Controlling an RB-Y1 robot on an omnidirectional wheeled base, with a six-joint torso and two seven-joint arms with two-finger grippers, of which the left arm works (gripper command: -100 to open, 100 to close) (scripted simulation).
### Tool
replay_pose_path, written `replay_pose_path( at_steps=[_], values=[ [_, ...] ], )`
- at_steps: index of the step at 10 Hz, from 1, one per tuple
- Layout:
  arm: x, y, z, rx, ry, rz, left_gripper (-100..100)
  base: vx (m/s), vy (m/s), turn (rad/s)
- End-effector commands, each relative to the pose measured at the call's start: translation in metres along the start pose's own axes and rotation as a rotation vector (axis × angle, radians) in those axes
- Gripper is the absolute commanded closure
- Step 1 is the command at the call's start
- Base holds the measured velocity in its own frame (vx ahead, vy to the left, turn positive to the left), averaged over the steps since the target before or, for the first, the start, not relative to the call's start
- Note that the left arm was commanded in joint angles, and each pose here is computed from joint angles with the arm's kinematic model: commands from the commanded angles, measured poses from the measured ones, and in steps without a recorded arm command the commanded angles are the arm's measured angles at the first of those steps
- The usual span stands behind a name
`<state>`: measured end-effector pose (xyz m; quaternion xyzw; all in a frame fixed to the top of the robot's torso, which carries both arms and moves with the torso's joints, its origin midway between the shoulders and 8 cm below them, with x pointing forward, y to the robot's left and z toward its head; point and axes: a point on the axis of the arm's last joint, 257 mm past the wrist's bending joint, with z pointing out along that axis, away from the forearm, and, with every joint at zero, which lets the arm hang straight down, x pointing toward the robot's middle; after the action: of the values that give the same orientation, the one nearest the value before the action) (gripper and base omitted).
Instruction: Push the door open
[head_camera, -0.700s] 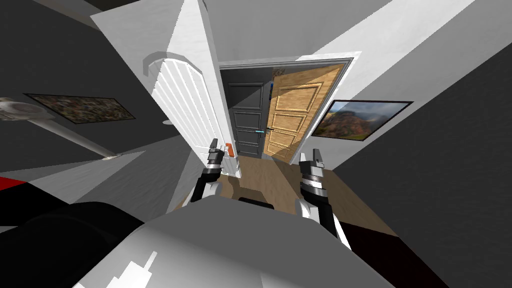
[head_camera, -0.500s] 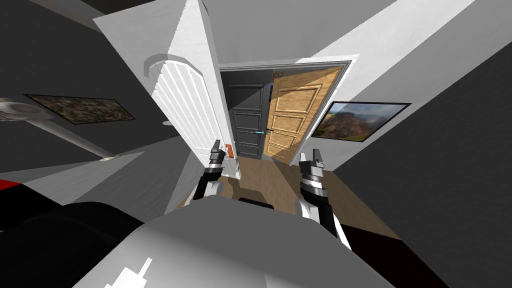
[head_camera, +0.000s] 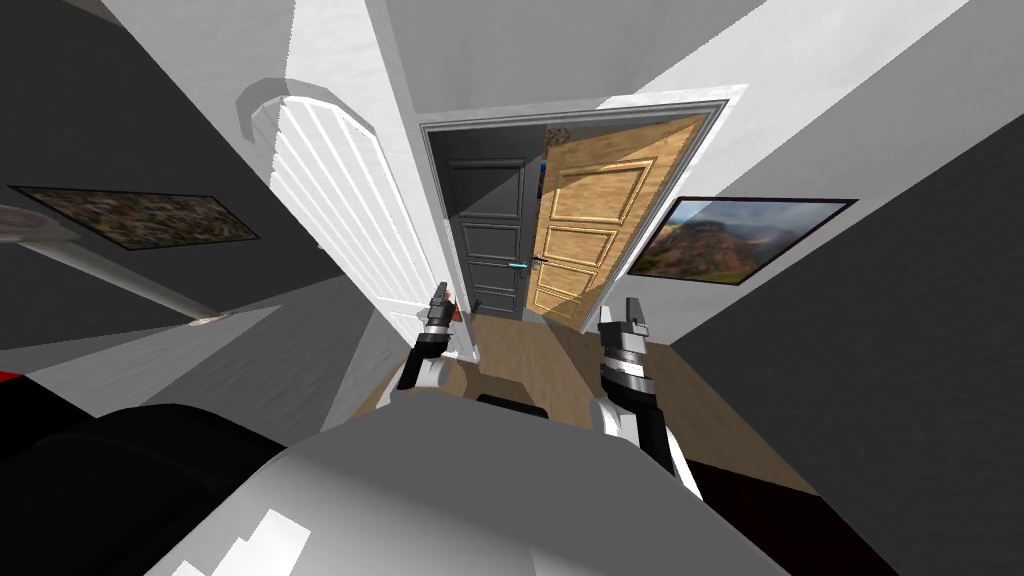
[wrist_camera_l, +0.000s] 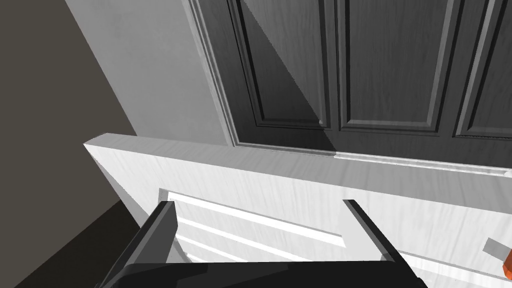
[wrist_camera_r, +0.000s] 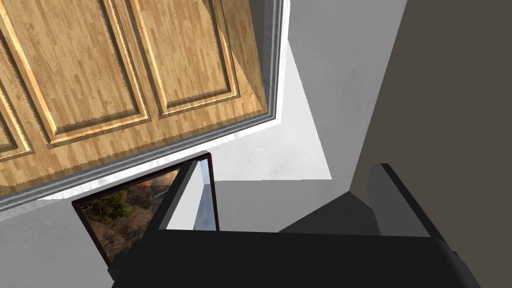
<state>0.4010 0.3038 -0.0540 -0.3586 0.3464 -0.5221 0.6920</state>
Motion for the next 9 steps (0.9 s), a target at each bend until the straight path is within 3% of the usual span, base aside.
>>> replay_pose_path(
  at_steps=[1,9],
  values=[
    [0.004,0.014,0.0039,-0.014,0.007,0.001,-100,0.122,0.017,-0.003],
    [0.017,0.072,0.0182,-0.085,0.033,-0.001,-100,0.102,-0.01,-0.004]
  ],
)
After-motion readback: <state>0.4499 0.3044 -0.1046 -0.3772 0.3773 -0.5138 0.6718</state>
